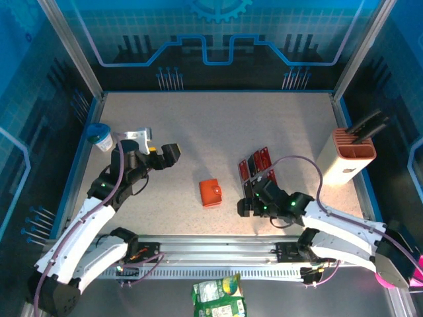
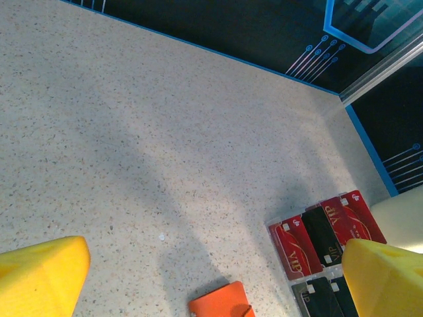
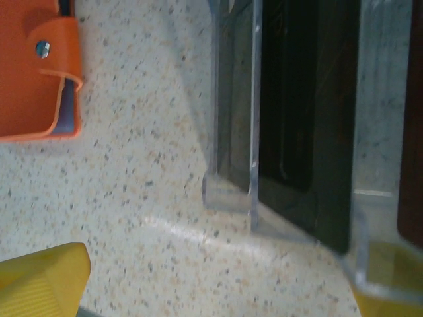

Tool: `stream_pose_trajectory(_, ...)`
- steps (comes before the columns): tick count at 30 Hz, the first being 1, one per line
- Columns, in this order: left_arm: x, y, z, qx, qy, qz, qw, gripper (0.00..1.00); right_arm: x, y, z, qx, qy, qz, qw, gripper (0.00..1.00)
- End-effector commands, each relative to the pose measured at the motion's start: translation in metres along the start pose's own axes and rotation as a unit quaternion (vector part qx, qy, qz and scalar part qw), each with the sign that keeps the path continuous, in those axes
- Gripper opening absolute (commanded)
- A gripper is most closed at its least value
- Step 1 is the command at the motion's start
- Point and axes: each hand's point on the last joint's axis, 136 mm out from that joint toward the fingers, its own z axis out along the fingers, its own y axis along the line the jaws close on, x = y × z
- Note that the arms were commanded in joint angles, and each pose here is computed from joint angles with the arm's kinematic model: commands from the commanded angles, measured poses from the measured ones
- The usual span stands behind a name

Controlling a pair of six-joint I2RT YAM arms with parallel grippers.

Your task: Put the credit cards into the card holder

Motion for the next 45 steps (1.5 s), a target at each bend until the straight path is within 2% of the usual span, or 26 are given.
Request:
stream_pose_trajectory(1,0.008,0.004,0.000,-0.008,0.009,0.001,1.000,0.99,-0.031,0.012,0.003,-0.018,-0.037,-0.004,0.999,1.00)
stream_pose_trajectory(14,0.014,0.009,-0.002,-0.015,0.010,0.000,1.000,0.99,-0.107,0.031,0.020,-0.038,-0.072,-0.013,0.997,1.00)
stream_pose_trajectory(25,0.019,0.013,-0.007,-0.020,0.011,0.001,1.000,0.99,-0.159,0.016,0.053,-0.030,-0.065,-0.009,0.997,1.00)
stream_pose_trajectory(29,0.022,0.015,-0.009,-0.025,0.013,0.002,1.000,0.99,-0.163,0.026,0.048,-0.050,-0.059,-0.030,0.997,1.00)
stream_pose_trajectory(33,0.024,0.019,-0.010,-0.031,0.010,0.003,0.999,0.99,-0.157,0.039,0.023,-0.073,-0.062,-0.048,0.994,1.00)
stream_pose_trajectory(39,0.034,0.025,-0.005,-0.033,0.018,-0.012,0.999,0.99,-0.133,0.052,-0.009,-0.109,-0.063,-0.061,0.990,1.00)
stream_pose_trajectory(45,0.049,0.028,0.003,-0.030,0.039,-0.042,0.998,0.99,-0.093,0.081,-0.005,-0.160,-0.033,-0.073,0.984,0.93)
